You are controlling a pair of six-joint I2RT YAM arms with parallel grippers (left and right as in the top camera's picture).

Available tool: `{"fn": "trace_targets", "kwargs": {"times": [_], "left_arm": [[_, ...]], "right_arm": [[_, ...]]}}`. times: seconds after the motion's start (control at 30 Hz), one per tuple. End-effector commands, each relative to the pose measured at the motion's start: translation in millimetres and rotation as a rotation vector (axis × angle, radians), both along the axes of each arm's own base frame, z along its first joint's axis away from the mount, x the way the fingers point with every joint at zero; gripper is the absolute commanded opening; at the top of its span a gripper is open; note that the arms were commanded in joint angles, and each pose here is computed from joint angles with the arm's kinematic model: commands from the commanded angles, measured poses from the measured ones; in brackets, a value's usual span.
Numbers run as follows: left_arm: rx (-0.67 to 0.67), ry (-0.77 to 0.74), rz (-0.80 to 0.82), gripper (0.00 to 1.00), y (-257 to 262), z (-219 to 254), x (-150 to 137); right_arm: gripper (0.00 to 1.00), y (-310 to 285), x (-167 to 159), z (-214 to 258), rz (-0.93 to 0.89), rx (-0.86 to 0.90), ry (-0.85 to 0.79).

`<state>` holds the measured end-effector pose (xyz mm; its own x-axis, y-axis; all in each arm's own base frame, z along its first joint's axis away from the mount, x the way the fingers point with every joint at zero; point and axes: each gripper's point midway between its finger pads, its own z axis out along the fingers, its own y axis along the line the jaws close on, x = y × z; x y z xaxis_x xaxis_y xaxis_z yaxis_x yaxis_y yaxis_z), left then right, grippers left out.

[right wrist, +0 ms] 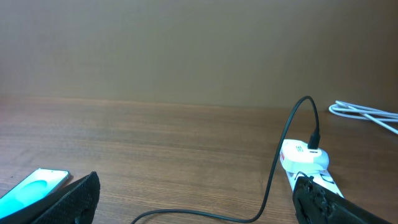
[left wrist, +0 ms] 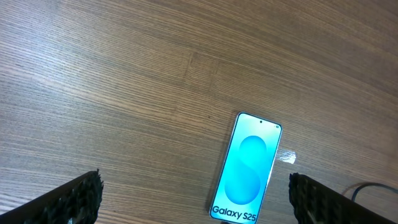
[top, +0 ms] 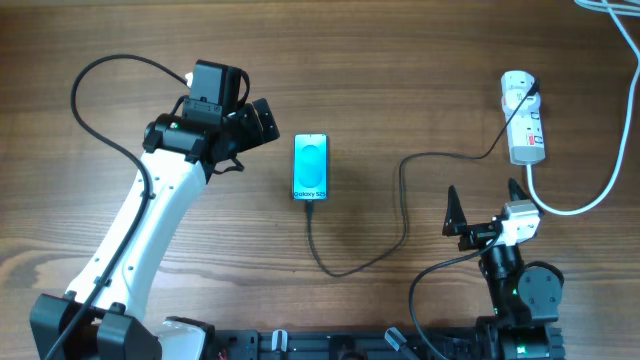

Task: Plug charger to phone and switch on socket

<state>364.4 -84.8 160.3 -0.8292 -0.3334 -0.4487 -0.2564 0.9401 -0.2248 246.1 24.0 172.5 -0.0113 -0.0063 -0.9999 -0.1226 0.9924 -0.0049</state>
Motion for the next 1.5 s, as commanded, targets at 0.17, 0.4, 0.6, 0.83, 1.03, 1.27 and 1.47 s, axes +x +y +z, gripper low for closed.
{"fn": "trace_targets", "kwargs": {"times": [0.17,0.4,0.6,0.83,1.03,1.27,1.47], "left_arm": [[0.015,0.009,0.022,1.0,5,-4,2],[0.069,-0.059,0.061,1.0,19,13,3],[-0.032,-0.275,-0.394,1.0,-43,19,28],[-0.04,-0.324,-0.681,1.0,-66,31,2],[0.076,-0.341,-0.593,1.0,-38,37,-7],[0.095,-0.419,-0.516,1.0,-3,38,-52],[0.122,-0.592,-0.445,1.0,17,38,-69]], "right_arm": [[1.0,-2,0,3,-0.013,-0.017,-0.015],[1.0,-2,0,3,-0.013,-0.017,-0.015],[1.0,-2,0,3,-0.013,-0.017,-0.015],[1.0,-2,0,3,-0.013,-0.017,-0.016],[1.0,-2,0,3,-0.013,-0.016,-0.015],[1.0,-2,0,3,-0.013,-0.017,-0.016],[1.0,-2,0,3,-0.013,-0.017,-0.015]]}}
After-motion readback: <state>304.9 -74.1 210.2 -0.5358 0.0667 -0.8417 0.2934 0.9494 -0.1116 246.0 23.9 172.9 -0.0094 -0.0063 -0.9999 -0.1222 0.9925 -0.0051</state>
